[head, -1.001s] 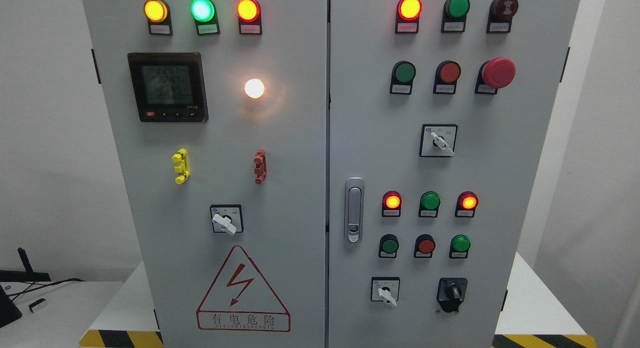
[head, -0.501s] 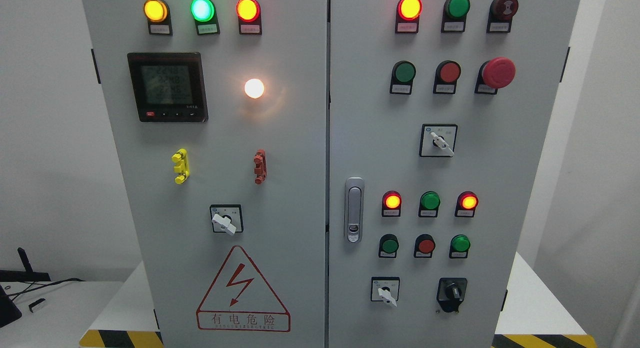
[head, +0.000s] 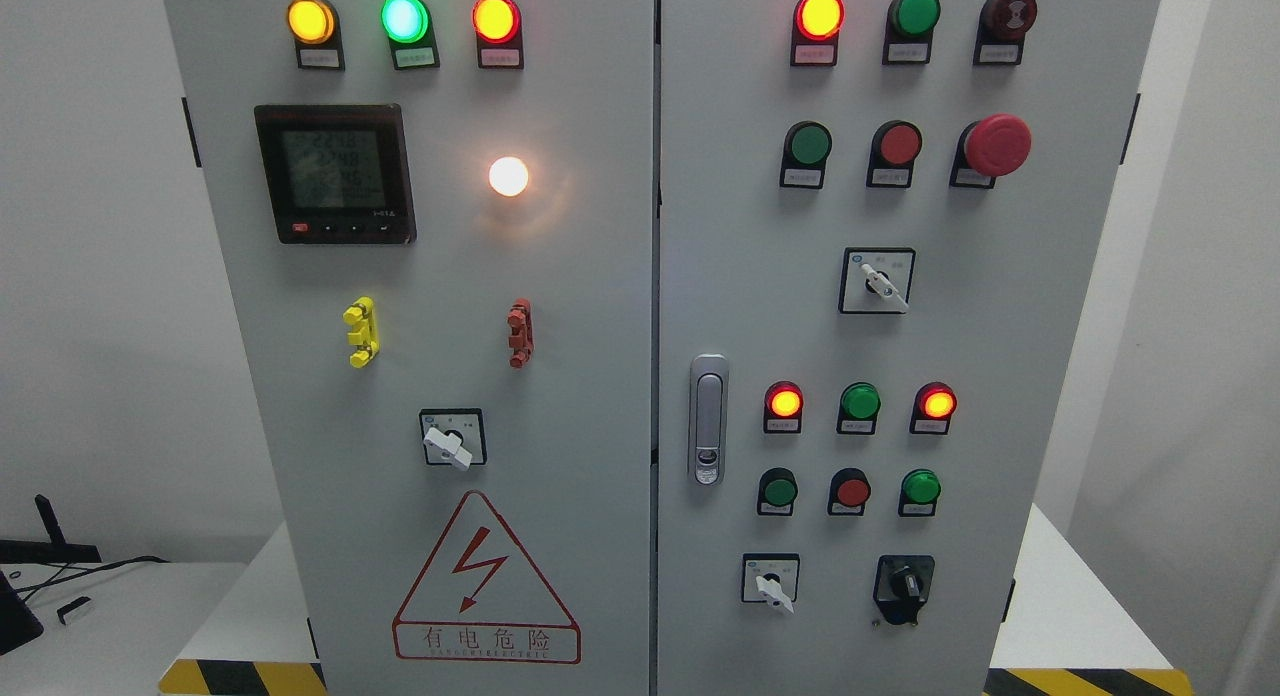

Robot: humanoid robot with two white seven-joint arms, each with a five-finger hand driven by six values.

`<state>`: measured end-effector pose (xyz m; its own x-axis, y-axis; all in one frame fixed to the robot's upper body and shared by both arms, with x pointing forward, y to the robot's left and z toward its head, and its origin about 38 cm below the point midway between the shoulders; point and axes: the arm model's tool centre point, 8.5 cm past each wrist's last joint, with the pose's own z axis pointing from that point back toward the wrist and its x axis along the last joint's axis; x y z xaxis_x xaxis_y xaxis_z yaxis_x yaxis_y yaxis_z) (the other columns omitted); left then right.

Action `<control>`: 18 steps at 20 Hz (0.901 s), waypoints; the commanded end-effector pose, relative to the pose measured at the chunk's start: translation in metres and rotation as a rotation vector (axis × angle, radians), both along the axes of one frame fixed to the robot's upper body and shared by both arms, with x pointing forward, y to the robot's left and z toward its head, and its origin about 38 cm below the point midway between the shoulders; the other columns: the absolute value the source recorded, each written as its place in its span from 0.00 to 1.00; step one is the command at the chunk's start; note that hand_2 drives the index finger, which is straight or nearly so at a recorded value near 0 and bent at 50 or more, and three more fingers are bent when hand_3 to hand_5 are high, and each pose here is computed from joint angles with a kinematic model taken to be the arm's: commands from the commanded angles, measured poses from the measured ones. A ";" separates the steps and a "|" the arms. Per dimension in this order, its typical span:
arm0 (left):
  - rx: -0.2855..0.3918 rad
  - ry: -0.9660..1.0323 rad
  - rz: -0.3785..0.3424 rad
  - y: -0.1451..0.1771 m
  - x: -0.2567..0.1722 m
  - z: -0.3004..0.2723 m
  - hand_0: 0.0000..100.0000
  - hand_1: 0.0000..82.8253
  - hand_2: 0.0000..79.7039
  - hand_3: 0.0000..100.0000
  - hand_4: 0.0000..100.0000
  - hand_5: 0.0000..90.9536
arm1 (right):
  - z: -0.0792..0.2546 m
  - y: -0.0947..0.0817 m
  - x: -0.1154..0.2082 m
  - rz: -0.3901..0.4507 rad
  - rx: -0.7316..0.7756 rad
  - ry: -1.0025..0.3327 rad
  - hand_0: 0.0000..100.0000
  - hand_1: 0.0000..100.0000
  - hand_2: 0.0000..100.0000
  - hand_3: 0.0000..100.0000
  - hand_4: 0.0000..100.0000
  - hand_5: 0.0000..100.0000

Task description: Trip black knob to open circuit

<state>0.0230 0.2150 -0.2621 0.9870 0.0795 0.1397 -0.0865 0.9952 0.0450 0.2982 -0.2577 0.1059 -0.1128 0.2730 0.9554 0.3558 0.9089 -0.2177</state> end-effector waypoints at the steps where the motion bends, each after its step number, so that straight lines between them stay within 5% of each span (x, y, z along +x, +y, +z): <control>1: -0.002 -0.002 -0.031 -0.001 0.001 0.000 0.12 0.47 0.00 0.00 0.00 0.00 | 0.002 0.005 0.026 0.009 0.104 0.010 0.30 0.74 0.47 0.77 0.86 0.98; 18: -0.002 -0.002 -0.031 -0.001 0.001 0.000 0.12 0.47 0.00 0.00 0.00 0.00 | 0.004 0.006 0.075 0.001 0.109 0.053 0.31 0.73 0.48 0.79 0.87 0.98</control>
<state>0.0228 0.2151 -0.2622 0.9872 0.0795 0.1382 -0.0864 0.9952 0.0450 0.3563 -0.2524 0.1190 -0.0960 0.1745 0.9800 0.3491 0.9279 -0.1310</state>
